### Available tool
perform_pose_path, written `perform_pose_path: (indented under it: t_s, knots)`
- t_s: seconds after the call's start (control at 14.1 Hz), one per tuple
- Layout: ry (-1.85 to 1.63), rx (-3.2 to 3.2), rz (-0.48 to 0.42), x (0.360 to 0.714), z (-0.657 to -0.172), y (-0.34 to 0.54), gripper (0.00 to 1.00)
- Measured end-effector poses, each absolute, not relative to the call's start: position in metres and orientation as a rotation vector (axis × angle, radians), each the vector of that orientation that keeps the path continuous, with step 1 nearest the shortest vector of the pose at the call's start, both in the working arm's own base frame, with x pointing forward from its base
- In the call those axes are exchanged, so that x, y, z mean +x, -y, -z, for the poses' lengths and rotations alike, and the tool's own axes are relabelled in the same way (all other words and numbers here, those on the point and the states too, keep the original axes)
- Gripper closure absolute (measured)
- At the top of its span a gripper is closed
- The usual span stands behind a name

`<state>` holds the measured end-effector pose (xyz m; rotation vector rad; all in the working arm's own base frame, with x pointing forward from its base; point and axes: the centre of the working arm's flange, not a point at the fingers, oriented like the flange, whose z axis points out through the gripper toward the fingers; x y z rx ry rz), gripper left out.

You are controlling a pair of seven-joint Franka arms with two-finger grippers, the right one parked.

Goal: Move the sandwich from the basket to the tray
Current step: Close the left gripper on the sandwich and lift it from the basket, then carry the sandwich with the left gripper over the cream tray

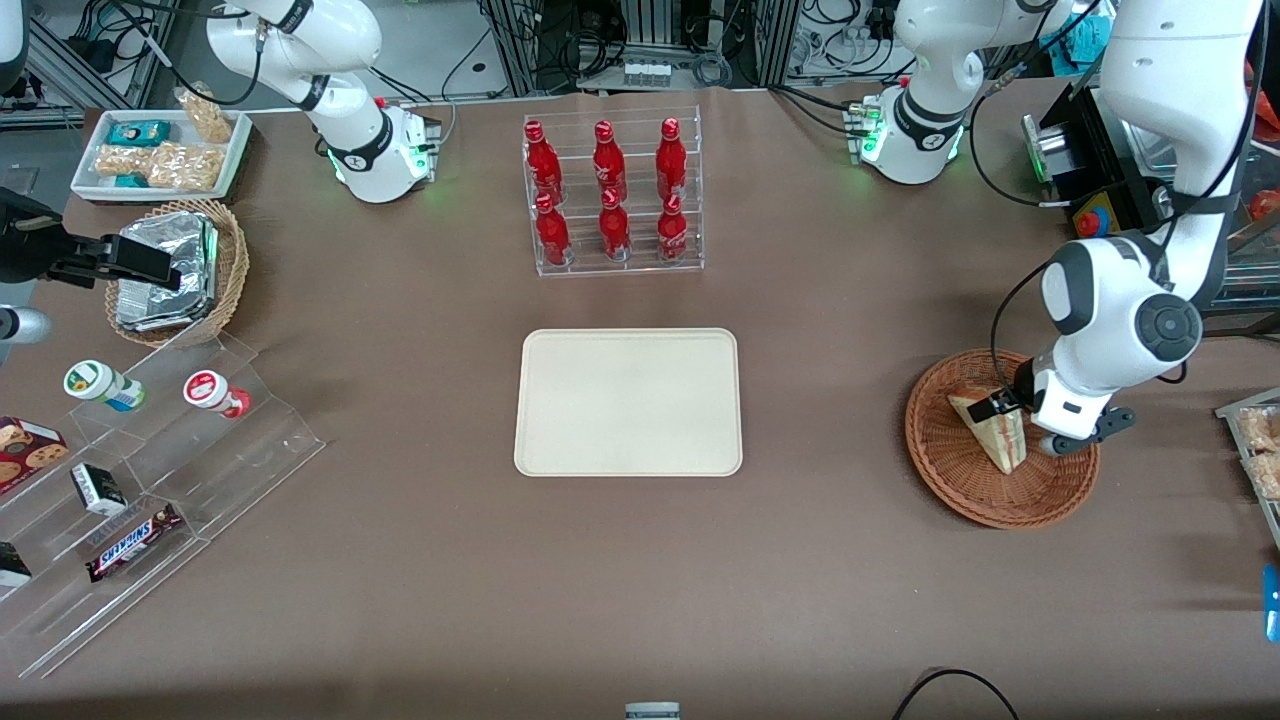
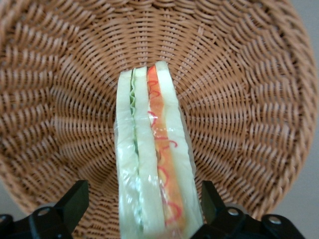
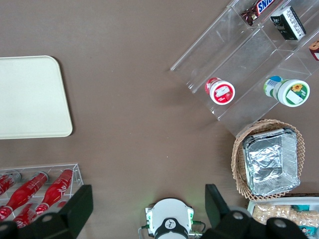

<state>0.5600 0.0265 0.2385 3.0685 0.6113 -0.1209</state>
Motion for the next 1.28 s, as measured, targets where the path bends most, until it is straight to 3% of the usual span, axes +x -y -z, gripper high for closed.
perform_pose_path:
  t_s: [0.07,0.28,0.57,0.92,1.28]
  knots:
    - [-0.628,3.065,0.128,0.56,-0.233,-0.026,0.04]
    - [-0.651,3.06,0.128,0.561,-0.232,-0.025,0.36]
    - [-0.639,3.061,0.109,0.565,-0.237,-0.02,0.7]
    - [-0.476,3.093,0.105,0.567,-0.262,0.03,0.79]
    - [-0.172,3.166,0.222,0.572,-0.334,0.142,0.81]
